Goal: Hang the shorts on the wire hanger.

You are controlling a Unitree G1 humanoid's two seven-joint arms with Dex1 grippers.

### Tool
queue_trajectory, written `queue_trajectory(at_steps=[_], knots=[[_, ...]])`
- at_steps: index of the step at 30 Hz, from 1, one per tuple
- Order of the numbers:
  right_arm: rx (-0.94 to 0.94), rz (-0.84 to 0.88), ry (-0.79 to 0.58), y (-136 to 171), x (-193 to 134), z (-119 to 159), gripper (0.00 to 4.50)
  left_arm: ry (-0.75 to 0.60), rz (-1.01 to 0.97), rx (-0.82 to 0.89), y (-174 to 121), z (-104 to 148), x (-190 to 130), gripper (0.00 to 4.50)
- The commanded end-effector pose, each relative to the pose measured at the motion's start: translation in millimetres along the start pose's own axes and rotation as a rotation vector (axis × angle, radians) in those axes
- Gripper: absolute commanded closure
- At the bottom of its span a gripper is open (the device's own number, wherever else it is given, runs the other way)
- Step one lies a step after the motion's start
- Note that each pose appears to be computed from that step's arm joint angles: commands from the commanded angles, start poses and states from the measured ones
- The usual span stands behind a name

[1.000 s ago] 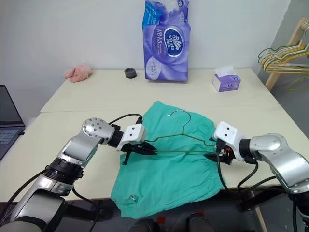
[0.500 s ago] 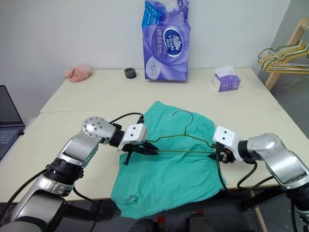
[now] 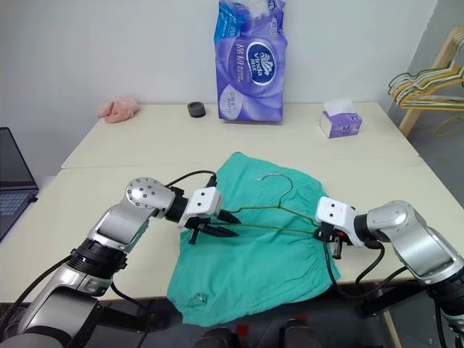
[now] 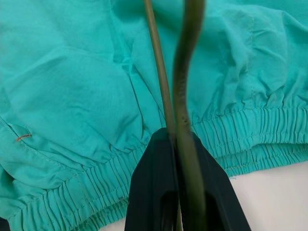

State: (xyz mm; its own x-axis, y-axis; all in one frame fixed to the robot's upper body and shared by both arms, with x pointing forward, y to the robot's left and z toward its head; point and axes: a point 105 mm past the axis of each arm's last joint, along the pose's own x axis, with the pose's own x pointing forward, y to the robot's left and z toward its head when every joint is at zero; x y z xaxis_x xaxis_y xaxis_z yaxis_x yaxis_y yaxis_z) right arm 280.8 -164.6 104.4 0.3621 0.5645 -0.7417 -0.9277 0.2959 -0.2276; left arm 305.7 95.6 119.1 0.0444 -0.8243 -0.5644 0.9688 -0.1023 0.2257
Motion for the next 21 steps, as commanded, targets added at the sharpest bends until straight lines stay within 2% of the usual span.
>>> queue_trajectory(at_steps=[1, 4, 7, 12, 15, 17, 21], knots=[[-0.044, -0.04, -0.034, -6, -11, 13, 4.5, -0.096, 0.022, -0.002, 3, 15, 1, 1.66], [-0.033, -0.053, -0.037, -6, -14, 11, 4.5, -0.138, 0.097, -0.009, 13, 18, -2, 0.81], [-0.009, -0.077, -0.036, -8, -20, 8, 4.5, -0.166, 0.178, -0.054, 28, 17, -13, 0.81], [0.069, -0.121, -0.025, -10, -32, -6, 4.5, -0.198, 0.387, -0.156, 64, 6, -50, 0.81], [0.169, -0.175, -0.005, -10, -46, -26, 4.5, -0.214, 0.501, -0.248, 81, -7, -75, 0.81], [0.246, -0.211, -0.008, -7, -55, -37, 4.5, -0.245, 0.49, -0.319, 77, -13, -79, 0.81], [0.443, -0.319, -0.067, 0, -69, -50, 4.5, -0.203, 0.313, -0.355, 38, -26, -58, 0.81]])
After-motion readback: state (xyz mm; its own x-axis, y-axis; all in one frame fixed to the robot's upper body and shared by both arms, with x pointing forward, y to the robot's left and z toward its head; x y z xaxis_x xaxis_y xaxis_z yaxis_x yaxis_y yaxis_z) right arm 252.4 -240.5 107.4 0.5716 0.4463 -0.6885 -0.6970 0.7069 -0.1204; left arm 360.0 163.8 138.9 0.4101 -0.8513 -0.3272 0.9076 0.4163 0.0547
